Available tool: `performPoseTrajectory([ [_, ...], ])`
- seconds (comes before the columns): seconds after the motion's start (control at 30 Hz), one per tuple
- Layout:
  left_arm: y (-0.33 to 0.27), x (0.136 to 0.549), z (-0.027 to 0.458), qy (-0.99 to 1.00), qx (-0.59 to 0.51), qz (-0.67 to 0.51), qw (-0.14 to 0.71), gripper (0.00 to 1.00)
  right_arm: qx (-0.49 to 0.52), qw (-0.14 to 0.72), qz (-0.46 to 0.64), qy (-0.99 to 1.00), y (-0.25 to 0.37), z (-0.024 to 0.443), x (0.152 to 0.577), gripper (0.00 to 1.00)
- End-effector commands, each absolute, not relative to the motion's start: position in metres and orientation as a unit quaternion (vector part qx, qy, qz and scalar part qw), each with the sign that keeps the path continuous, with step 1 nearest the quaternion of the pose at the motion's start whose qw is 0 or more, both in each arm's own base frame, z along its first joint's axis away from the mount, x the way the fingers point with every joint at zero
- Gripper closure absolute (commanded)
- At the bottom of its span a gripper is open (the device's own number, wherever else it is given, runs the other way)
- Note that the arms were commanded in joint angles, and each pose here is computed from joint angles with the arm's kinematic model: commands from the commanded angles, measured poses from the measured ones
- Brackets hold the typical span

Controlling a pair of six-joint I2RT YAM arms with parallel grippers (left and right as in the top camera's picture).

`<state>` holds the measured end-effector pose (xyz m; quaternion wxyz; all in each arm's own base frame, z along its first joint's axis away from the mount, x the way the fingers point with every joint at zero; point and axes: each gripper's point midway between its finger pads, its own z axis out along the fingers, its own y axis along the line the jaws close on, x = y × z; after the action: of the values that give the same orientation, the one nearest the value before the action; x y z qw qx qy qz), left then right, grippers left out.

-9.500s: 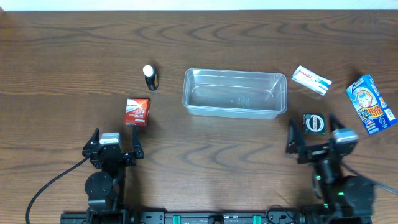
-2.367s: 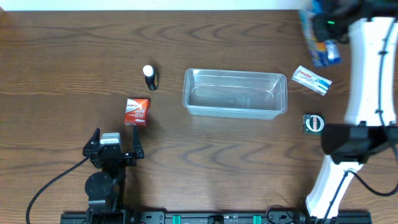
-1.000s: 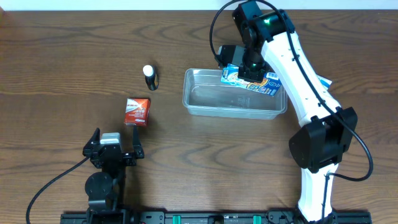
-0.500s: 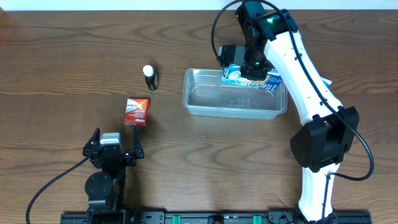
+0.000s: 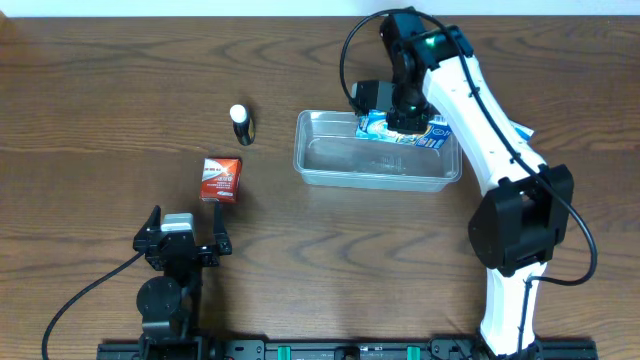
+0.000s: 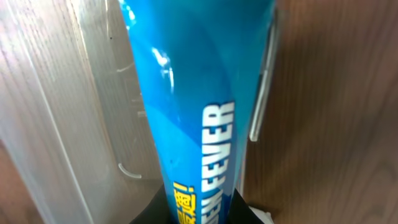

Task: Pack container
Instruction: 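Lower the blue box into the container and release it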

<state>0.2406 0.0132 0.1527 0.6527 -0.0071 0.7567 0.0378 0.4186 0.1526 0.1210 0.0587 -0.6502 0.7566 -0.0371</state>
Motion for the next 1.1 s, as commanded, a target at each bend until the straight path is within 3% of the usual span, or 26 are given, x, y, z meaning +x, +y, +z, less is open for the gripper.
performPoseTrajectory([
  [0.0, 0.012, 0.241, 0.136, 0.769, 0.0, 0.038, 0.638, 0.02, -0.663, 0.059, -0.034, 0.746, 0.149, 0.115, 0.419, 0.86],
  [0.4, 0.012, 0.241, 0.136, 0.769, 0.0, 0.038, 0.638, 0.02, -0.695, 0.049, -0.034, 0.716, 0.141, 0.086, 0.418, 0.86],
  [0.87, 0.012, 0.241, 0.136, 0.769, 0.0, 0.038, 0.638, 0.02, -0.681, 0.059, -0.057, 0.727, 0.138, 0.086, 0.429, 0.87],
  [1.07, 0.012, 0.241, 0.136, 0.769, 0.0, 0.038, 0.638, 0.02, -0.659, 0.08, -0.063, 0.745, 0.141, 0.087, 0.439, 0.8],
])
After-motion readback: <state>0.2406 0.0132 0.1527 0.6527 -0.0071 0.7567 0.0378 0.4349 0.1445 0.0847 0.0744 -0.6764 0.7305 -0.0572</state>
